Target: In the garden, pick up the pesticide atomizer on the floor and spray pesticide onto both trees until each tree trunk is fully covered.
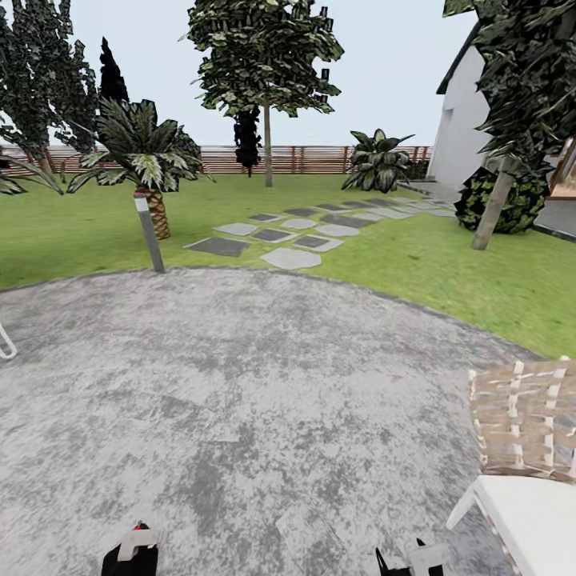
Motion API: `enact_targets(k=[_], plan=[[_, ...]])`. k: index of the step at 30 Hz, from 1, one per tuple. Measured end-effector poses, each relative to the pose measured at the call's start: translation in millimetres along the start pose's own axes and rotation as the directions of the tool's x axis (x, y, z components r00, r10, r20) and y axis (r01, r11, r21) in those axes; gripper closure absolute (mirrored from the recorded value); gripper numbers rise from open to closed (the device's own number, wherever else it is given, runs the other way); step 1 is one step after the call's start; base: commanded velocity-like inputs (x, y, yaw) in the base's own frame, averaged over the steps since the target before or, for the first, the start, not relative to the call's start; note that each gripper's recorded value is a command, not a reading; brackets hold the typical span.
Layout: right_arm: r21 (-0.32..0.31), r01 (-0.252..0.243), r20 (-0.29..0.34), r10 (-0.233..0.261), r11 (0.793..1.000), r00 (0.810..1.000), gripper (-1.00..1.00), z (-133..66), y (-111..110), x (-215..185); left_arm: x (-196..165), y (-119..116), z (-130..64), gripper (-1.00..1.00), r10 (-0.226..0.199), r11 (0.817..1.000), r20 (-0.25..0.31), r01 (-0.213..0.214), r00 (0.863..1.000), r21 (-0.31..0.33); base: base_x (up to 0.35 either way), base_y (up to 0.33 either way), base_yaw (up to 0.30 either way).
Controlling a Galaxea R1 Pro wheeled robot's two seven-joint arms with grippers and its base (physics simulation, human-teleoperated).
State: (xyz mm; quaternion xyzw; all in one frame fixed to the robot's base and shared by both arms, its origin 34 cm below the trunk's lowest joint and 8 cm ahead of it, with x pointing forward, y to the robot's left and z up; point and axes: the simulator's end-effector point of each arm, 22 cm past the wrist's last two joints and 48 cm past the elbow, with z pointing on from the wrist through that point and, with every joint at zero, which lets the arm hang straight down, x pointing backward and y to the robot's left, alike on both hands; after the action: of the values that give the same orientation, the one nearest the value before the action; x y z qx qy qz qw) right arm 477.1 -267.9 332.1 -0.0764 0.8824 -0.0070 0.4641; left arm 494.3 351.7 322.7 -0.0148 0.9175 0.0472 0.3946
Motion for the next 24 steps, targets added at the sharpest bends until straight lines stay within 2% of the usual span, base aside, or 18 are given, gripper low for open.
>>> enact_targets(k=[3, 6, 12, 16, 24], plan=[[-0.004, 0.001, -0.007, -0.001, 1.0, 1.0, -1.0, -0.9, 2, 3, 0, 0, 0.0, 1.0, -0.001, 1.0, 0.0, 0.001, 1.0, 0.0, 0.34, 0.005, 0.001], [-0.015, -0.007, -0.057, 0.006, 1.0, 0.998, -1.0, -8.6, 8, 24, 0, 0, 0.0, 1.0, -0.001, 1.0, 0.0, 0.001, 1.0, 0.0, 0.34, 0.001, 0.0], [-0.03, -0.017, -0.102, 0.014, 0.999, 0.995, -1.0, -16.5, 17, 43, 0, -1, 0.1, 1.0, -0.002, 1.0, 0.001, 0.002, 1.0, 0.001, 0.34, 0.0, 0.0], [-0.043, -0.035, -0.124, 0.03, 0.998, 0.992, -1.0, -20.3, 32, 51, 0, 0, 0.0, 1.0, -0.001, 1.0, 0.001, 0.001, 1.0, 0.0, 0.34, 0.0, 0.0], [-0.047, -0.043, -0.147, 0.036, 0.998, 0.989, -1.0, -24.7, 37, 60, 0, 0, 0.0, 1.0, -0.001, 1.0, 0.001, 0.001, 1.0, 0.001, 0.34, 0.0, 0.0]])
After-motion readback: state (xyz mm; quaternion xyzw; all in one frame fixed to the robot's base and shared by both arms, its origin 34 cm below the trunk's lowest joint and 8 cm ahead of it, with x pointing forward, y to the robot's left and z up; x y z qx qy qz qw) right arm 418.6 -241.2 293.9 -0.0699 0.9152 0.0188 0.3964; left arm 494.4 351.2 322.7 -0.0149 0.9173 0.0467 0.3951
